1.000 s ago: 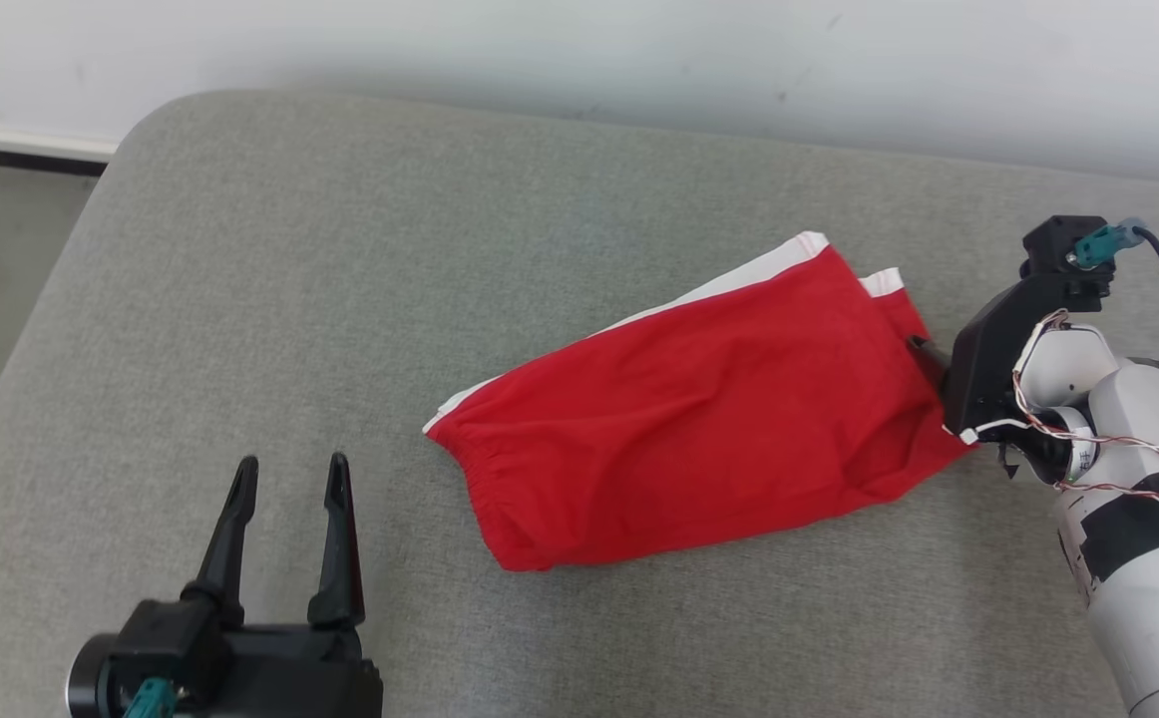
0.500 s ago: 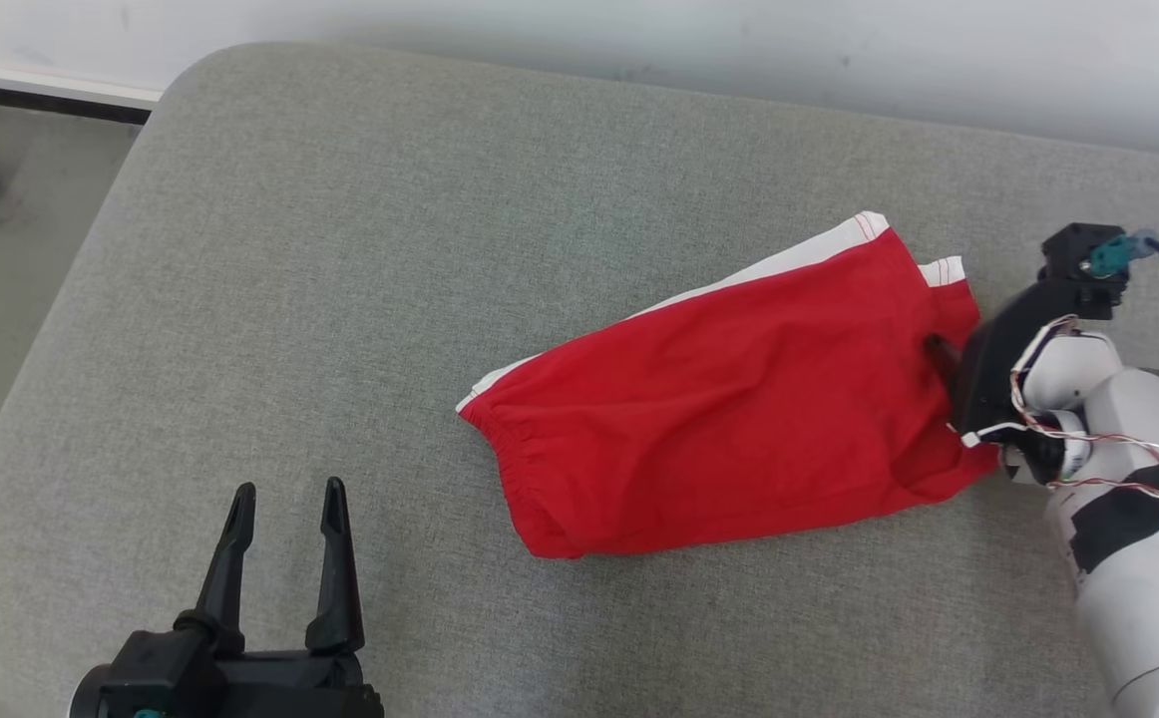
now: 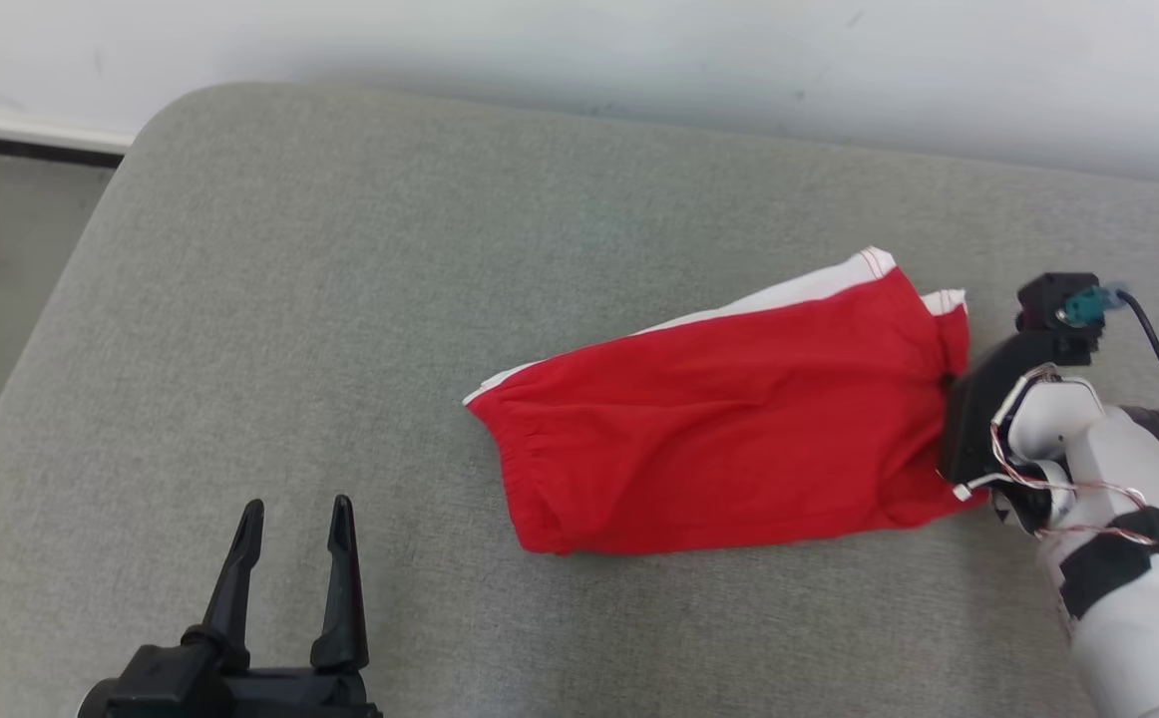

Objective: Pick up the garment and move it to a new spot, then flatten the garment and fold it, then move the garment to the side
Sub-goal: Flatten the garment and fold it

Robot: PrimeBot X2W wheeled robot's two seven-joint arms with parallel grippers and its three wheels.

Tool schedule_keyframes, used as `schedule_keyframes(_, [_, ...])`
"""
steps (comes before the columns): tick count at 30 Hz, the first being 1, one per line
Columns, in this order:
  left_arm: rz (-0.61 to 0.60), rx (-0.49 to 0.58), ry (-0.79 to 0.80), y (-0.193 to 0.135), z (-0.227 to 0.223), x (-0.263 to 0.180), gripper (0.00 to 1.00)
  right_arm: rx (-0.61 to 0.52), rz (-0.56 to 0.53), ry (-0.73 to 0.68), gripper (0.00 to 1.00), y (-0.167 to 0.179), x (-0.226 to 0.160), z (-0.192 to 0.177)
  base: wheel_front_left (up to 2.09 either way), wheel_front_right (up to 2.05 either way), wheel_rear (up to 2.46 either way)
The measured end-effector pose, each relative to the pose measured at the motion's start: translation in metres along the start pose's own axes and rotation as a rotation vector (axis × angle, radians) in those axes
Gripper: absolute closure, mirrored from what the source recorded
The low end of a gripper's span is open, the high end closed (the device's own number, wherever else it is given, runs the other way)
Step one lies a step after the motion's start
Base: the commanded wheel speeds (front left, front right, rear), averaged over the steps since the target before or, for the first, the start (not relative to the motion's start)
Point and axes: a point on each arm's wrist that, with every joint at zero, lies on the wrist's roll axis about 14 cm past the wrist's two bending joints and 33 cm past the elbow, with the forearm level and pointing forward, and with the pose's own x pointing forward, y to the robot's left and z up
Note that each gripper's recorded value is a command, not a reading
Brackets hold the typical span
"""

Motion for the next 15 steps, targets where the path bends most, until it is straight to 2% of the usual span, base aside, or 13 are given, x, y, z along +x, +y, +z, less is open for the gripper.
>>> schedule_keyframes(15, [-0.088, -0.023, -0.023, -0.023, 0.007, -0.015, 0.00, -0.001, -0.181, -0.144, 1.00, -0.078, -0.078, 0.008, 0.00, 0.00, 0.00])
